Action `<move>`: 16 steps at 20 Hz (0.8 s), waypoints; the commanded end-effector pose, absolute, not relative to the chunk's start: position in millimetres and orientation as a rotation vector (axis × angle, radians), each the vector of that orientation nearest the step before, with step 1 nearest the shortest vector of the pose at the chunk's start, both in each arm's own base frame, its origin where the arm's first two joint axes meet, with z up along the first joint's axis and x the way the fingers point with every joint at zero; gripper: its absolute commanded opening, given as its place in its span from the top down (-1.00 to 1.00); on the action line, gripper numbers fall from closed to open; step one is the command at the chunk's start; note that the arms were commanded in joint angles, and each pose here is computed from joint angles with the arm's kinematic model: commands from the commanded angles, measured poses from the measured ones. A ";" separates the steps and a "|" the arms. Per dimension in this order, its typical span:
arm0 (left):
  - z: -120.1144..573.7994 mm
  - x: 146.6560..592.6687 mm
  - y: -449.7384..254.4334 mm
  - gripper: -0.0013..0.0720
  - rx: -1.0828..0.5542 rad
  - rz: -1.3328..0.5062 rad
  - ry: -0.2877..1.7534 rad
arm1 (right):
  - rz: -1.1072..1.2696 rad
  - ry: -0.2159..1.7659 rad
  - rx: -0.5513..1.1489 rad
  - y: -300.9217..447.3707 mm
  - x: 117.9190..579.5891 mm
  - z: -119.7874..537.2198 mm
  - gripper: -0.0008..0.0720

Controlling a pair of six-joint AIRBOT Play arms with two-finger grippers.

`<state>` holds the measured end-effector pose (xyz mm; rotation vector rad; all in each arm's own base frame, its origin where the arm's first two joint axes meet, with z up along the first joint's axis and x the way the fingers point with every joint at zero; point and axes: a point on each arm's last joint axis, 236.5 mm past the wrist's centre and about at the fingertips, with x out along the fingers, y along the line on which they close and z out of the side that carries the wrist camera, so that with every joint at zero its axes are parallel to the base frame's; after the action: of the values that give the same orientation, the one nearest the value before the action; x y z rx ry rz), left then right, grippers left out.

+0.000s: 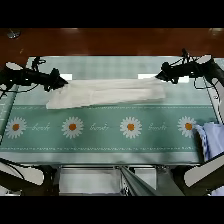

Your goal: Fold the shirts.

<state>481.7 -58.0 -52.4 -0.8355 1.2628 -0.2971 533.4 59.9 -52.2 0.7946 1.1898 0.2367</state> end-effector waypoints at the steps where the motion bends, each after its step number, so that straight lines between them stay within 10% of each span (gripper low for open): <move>1: -63.4 476.4 -59.0 -0.95 -0.849 -0.313 1.341 | 0.266 1.173 0.808 66.5 545.5 -56.8 -0.70; 9: -9.7 429.8 99.4 -0.94 -0.547 0.053 1.249 | 0.128 1.268 0.830 -48.2 502.6 -41.3 -0.72; 16: 40.5 397.5 2.7 -0.95 -0.425 -0.067 0.870 | 0.239 1.479 0.822 15.6 473.3 -87.0 -0.71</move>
<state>409.2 32.9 21.9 -0.4726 1.0164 -0.0274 483.2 -6.0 -74.9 0.8394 1.4098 0.2018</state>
